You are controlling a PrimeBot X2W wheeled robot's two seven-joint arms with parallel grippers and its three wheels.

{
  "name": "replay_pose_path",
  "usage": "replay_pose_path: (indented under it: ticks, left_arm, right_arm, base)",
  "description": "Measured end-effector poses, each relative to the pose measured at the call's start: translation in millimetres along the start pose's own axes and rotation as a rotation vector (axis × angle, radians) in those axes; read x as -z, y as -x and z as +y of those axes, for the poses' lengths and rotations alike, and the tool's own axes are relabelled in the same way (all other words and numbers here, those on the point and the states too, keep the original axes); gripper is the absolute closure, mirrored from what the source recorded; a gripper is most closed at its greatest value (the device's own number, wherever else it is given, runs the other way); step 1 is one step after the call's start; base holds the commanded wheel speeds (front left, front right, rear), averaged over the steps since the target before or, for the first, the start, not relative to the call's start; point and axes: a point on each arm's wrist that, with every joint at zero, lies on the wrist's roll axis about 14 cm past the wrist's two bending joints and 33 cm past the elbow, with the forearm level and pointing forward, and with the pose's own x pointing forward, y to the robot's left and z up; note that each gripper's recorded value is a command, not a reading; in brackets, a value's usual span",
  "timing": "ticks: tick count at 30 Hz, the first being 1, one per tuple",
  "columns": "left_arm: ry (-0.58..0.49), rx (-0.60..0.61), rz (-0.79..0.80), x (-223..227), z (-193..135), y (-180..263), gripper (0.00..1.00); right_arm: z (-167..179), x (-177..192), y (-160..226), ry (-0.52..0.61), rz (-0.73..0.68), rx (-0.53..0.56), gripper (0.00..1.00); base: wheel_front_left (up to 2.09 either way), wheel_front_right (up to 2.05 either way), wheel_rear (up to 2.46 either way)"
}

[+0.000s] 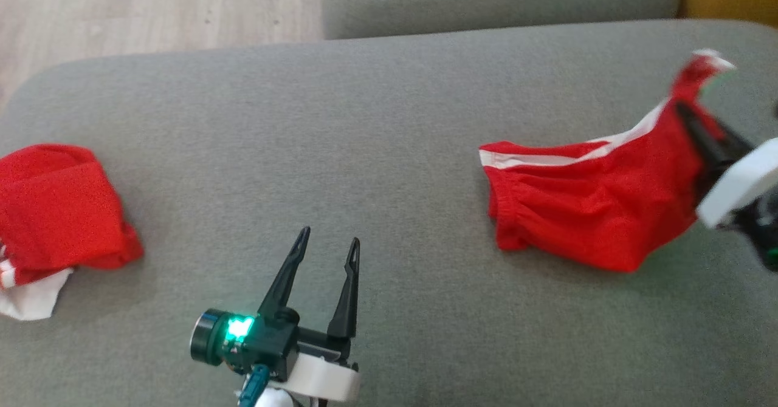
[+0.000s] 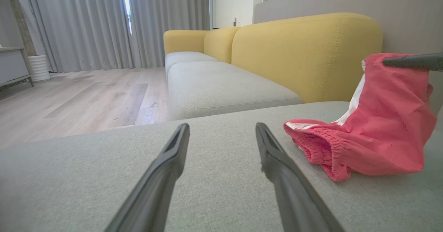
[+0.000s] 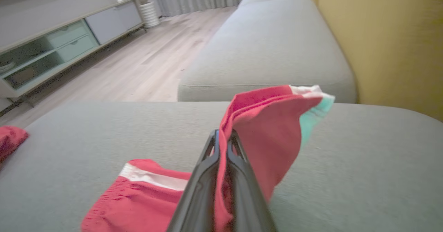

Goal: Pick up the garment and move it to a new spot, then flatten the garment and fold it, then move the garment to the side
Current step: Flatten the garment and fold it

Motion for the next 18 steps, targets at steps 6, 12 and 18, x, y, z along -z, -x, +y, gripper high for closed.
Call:
replay_pose_path:
  ticks: [6, 12, 18]
  left_arm:
    - [-0.006, -0.043, -0.006, -2.7, 10.1, 13.1, 0.0]
    - [-0.01, -0.08, -0.008, -3.6, 21.1, 18.7, 0.0]
    - [-0.002, -0.114, -0.021, -7.9, 24.7, 29.8, 0.0]
  right_arm:
    - [84.8, 13.0, -15.2, 0.06, 0.043, -0.233, 1.0]
    - [150.3, 59.2, -18.7, 0.028, 0.137, -0.386, 0.98]
    - [176.4, 86.8, -1.9, -0.071, 0.109, -0.409, 0.0]
  base:
    - [0.0, 0.0, 0.0]
    - [0.0, 0.0, 0.0]
    - [0.0, 0.0, 0.0]
